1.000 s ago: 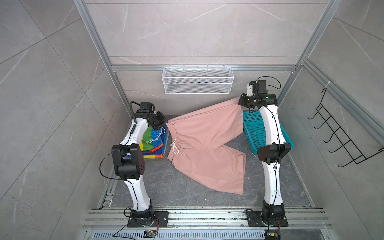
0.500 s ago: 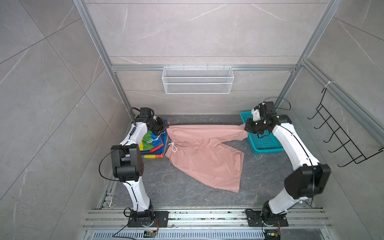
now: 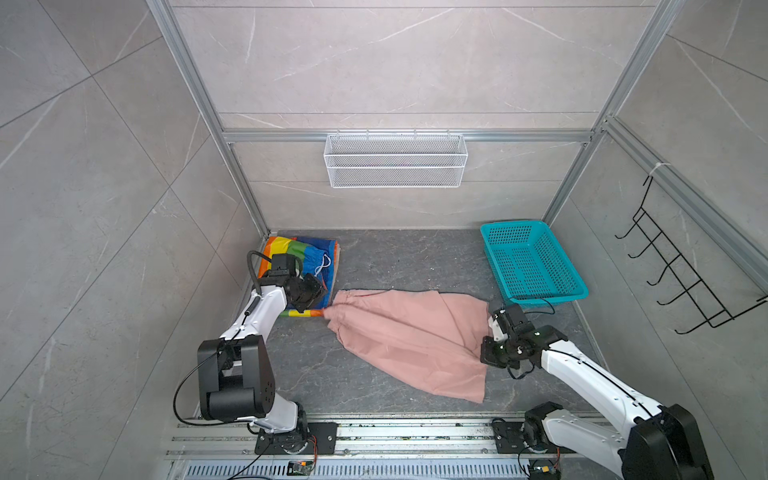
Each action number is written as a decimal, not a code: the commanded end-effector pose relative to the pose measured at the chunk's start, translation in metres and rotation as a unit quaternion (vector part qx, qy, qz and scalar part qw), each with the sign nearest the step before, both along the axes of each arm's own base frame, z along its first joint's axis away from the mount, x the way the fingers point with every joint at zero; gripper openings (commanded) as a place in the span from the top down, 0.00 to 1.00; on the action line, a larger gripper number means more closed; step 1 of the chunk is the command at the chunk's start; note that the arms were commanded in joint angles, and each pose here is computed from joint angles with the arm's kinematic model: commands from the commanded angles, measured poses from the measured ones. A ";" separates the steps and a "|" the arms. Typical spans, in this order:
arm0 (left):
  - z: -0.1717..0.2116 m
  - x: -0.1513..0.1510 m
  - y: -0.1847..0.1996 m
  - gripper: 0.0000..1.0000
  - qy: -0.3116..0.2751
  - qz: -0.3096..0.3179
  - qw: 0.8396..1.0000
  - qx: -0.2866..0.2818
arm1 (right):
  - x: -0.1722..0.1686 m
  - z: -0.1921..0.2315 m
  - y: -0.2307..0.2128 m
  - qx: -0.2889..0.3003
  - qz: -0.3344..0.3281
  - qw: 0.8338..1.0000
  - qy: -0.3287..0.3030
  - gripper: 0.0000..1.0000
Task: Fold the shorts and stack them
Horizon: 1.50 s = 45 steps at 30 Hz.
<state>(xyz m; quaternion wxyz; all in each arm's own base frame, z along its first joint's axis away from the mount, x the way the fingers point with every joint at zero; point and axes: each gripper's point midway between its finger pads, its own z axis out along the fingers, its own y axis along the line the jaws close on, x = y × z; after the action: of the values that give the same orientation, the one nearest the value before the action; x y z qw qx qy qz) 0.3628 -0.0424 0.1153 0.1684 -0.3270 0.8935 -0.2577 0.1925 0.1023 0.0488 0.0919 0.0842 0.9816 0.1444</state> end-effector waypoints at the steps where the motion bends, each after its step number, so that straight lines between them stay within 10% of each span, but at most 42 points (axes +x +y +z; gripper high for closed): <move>1: 0.010 -0.006 0.012 0.65 -0.017 -0.002 0.999 0.036 | 0.022 0.000 0.011 0.017 -0.013 1.000 -0.018 1.00; 4: 0.025 -0.011 0.012 0.59 -0.038 -0.007 0.998 0.042 | 0.035 -0.003 0.007 -0.012 -0.007 1.000 -0.021 1.00; 10: 0.058 -0.019 -0.023 0.02 -0.072 -0.002 0.994 -0.077 | 0.076 -0.008 0.000 -0.077 -0.004 0.996 -0.034 1.00; 21: -0.007 -0.017 -0.103 0.01 -0.009 -0.003 0.984 -0.180 | 0.171 0.056 0.009 -0.131 0.008 0.986 -0.102 1.00; 27: -0.026 -0.020 -0.094 0.01 0.009 -0.012 0.990 -0.141 | 0.126 0.082 0.003 -0.110 0.005 0.987 -0.118 0.98; 34: -0.058 -0.023 -0.069 0.01 0.044 -0.002 0.992 -0.118 | 0.049 0.012 0.004 -0.055 -0.001 0.998 -0.031 0.89; 45: -0.072 -0.029 -0.068 0.01 0.052 0.016 0.990 -0.133 | 0.060 0.038 0.001 -0.061 -0.004 0.997 -0.040 0.20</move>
<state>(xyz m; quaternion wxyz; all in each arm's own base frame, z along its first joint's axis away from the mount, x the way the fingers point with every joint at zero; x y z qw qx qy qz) 0.3398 -0.1154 0.0533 0.0818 -0.3654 0.8514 -0.3673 0.2459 0.1053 0.0742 0.1287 0.0722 0.9849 0.0903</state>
